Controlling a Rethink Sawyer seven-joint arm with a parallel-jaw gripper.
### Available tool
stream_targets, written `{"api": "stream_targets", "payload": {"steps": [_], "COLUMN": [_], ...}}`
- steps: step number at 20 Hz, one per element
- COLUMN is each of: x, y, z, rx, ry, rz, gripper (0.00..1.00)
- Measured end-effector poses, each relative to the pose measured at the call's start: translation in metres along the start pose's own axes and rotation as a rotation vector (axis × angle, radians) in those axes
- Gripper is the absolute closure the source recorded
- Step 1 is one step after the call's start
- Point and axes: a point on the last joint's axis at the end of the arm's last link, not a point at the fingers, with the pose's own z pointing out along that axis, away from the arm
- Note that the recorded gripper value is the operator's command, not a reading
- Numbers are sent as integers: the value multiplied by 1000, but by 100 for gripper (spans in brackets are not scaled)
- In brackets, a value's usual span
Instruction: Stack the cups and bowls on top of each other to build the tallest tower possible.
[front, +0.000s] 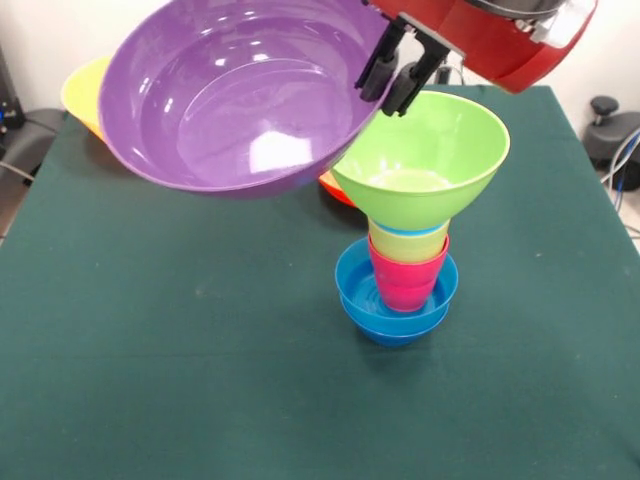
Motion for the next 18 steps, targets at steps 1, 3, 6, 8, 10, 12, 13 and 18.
{"api": "stream_targets", "payload": {"steps": [1,3,6,8,10,12,13,18], "x": [1,4,9,12,15,18,19,22], "y": [1,5,11,16,22,29,31,43], "z": [0,-2,-5,-8,-10,-12,-13,-18], "rx": [1,5,7,6,6,4,3,-8], "ry": [-1,-5,-10,-19,-32,-51,-60,-119], "rz": [4,20,49,72,96,121,129,186], "gripper": [100,100,100,100,100,100,100,100]}}
